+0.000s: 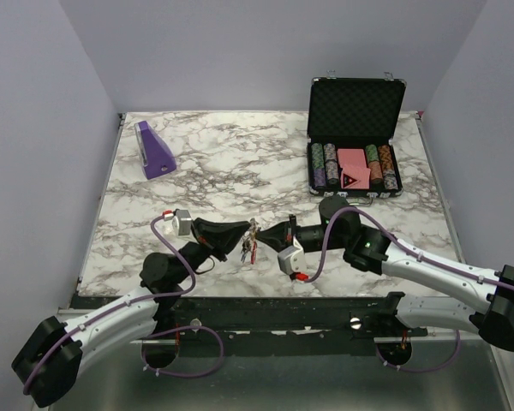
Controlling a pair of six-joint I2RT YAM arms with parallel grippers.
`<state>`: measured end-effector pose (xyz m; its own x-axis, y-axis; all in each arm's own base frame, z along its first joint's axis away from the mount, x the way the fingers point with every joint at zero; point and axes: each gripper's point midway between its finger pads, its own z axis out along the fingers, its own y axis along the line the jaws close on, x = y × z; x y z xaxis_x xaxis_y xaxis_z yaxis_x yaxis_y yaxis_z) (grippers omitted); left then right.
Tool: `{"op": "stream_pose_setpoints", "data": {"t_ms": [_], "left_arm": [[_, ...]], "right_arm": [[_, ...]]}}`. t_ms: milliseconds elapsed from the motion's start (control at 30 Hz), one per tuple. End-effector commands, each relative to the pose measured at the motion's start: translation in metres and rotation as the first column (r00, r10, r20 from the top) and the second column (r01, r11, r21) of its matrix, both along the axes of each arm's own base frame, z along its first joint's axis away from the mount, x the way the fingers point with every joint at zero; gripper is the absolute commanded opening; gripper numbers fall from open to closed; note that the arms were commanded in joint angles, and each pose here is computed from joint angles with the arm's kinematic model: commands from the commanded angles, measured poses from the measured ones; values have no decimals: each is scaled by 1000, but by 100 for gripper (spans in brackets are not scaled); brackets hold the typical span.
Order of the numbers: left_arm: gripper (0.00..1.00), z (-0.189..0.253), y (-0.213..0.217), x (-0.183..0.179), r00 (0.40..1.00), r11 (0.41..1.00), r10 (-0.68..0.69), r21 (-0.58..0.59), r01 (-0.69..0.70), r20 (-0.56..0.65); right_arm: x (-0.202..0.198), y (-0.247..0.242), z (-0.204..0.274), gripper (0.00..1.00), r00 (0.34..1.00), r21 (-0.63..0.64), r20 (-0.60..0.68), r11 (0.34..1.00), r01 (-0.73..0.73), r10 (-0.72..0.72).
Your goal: Put the keys on the keyring
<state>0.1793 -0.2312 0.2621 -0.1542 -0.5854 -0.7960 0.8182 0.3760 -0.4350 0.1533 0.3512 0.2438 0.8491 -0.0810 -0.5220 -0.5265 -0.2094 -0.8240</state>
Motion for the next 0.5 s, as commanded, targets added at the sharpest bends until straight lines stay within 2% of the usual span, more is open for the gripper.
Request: {"op": "stream_pose_setpoints", "data": {"t_ms": [0,200,467], "left_arm": [[0,54,26,3,982,984,119,-150,-96,149],[0,43,22,1,976,993,111,-51,-104,186],[0,36,20,-12,960,996,60,44,-75,274]], "right_arm": [[-30,-8,-36,5,981,-96,-192,994,-55,36],[-28,-8,-9,22,967,-48,-253,999,-6,-6],[-17,-13,26,29,948,4,-310,998,68,-63]]}}
